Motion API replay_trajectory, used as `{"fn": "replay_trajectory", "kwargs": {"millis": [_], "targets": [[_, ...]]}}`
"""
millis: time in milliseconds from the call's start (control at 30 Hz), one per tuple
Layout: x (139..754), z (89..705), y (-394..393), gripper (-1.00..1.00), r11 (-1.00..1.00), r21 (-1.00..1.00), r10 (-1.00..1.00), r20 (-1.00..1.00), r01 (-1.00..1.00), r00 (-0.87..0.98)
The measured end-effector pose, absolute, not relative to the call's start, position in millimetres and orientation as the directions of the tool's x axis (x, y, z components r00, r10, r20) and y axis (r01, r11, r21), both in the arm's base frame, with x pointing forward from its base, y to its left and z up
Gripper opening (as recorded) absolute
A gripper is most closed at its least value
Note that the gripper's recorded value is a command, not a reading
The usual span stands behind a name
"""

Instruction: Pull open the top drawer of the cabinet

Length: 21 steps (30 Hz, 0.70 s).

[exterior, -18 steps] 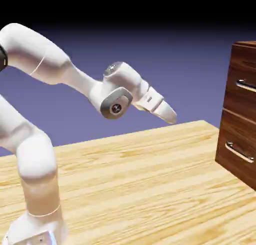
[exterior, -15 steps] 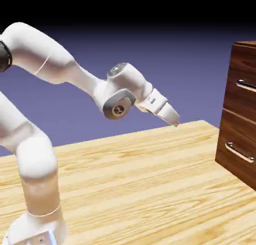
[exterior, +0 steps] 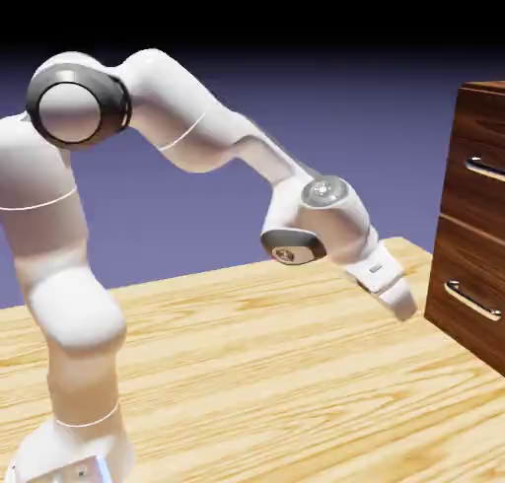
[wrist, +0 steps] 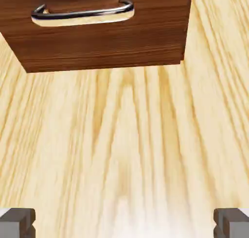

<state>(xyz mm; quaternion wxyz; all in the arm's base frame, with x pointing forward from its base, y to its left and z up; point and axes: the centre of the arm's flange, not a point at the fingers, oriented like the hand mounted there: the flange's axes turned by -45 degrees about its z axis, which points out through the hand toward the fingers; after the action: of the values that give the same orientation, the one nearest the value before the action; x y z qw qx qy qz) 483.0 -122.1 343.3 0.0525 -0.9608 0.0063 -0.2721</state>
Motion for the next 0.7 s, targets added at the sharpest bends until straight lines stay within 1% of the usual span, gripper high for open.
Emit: {"fn": "replay_trajectory", "kwargs": {"millis": [367,700], "targets": [[509,290,-183,1.0,-1.0,-0.005,0.023,0.523,0.03,0.852],[537,286,-220,1.0,-0.969,0.228,0.213,0.58,0.094,0.786]]}}
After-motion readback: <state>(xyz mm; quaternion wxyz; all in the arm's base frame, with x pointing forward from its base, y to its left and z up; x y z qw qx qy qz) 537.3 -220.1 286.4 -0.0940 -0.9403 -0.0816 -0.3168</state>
